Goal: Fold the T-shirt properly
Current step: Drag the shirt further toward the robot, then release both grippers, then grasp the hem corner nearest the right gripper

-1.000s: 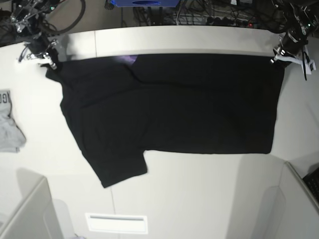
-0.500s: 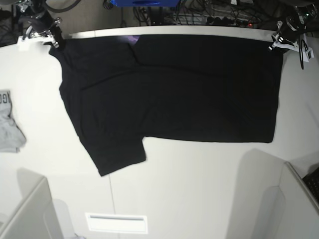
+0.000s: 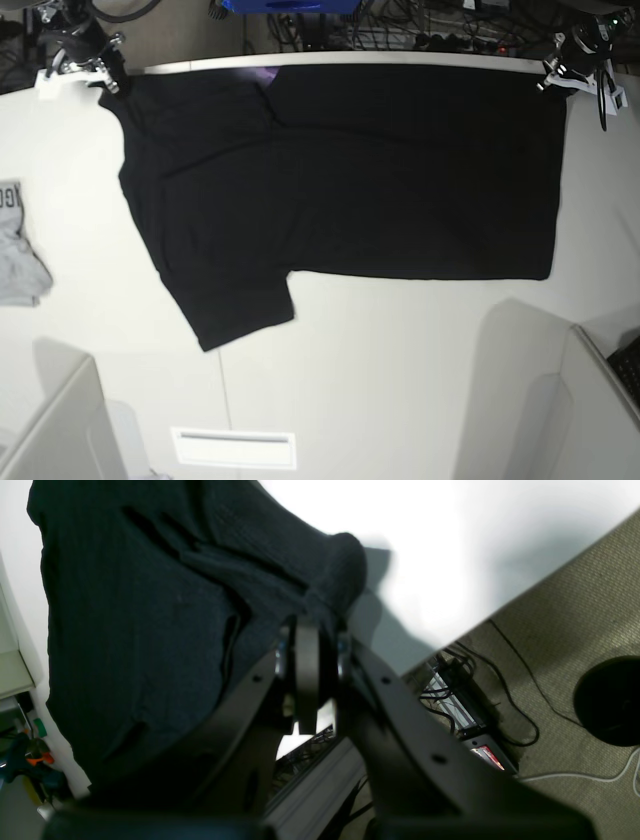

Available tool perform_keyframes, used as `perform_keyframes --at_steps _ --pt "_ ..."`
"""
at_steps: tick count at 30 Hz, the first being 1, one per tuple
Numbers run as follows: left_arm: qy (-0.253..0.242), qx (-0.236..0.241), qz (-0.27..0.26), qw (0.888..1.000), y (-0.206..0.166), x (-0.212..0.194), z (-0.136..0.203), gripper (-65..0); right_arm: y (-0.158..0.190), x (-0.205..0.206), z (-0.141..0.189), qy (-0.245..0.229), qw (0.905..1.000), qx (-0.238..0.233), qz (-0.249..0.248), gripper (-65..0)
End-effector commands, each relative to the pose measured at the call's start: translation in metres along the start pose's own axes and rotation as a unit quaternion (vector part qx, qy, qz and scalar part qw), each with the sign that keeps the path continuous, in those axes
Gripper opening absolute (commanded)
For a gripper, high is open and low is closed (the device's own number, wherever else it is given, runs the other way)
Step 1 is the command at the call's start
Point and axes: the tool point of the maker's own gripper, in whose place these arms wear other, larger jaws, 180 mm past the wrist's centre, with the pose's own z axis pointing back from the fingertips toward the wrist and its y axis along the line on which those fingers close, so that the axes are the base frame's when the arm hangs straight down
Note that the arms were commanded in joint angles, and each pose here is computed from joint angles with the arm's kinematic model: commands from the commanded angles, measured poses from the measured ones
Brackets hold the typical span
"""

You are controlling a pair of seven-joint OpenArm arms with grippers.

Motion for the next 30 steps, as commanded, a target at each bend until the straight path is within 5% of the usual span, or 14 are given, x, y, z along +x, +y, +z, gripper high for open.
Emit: perform_keyframes --at_steps 1,8,9,12,15,18,26,30 --pt "-0.015 0.000 -0.009 1.000 0.001 0.009 0.005 -65.0 0.003 0.009 0.004 -0.015 0.9999 0.004 0.007 -65.0" --pt "-0.016 0.001 -0.008 1.000 0.001 0.010 0.005 -65.0 0.001 0.008 0.005 -0.013 0.9999 0.001 0.004 -64.2" --pt "-0.016 0.001 -0.008 1.000 0.001 0.010 0.005 -65.0 0.001 0.008 0.005 -0.013 0.9999 0.001 0.004 -57.6" --pt "-0.016 0.001 -0.009 1.000 0.001 0.010 0.006 -45.3 -0.002 0.006 0.007 -0.013 0.9999 -0.003 0.004 -39.3" --pt "-0.017 0.002 -0.009 1.000 0.002 0.011 0.006 -26.5 -0.003 0.006 0.008 -0.013 0.9999 -0.004 0.003 -38.7" --pt "-0.019 0.005 -0.010 1.000 0.004 0.013 0.007 -16.3 -0.014 0.017 0.016 -0.035 0.9992 -0.017 -0.008 -38.6" --pt "-0.143 0.048 -0.009 0.989 0.024 0.084 0.056 -15.8 0.001 0.069 0.038 -0.122 0.9923 -0.014 0.011 -37.8" --pt "-0.175 0.040 -0.021 0.984 0.012 0.108 0.061 -27.6 0.052 0.090 0.024 -0.131 0.9886 0.040 0.063 -37.8"
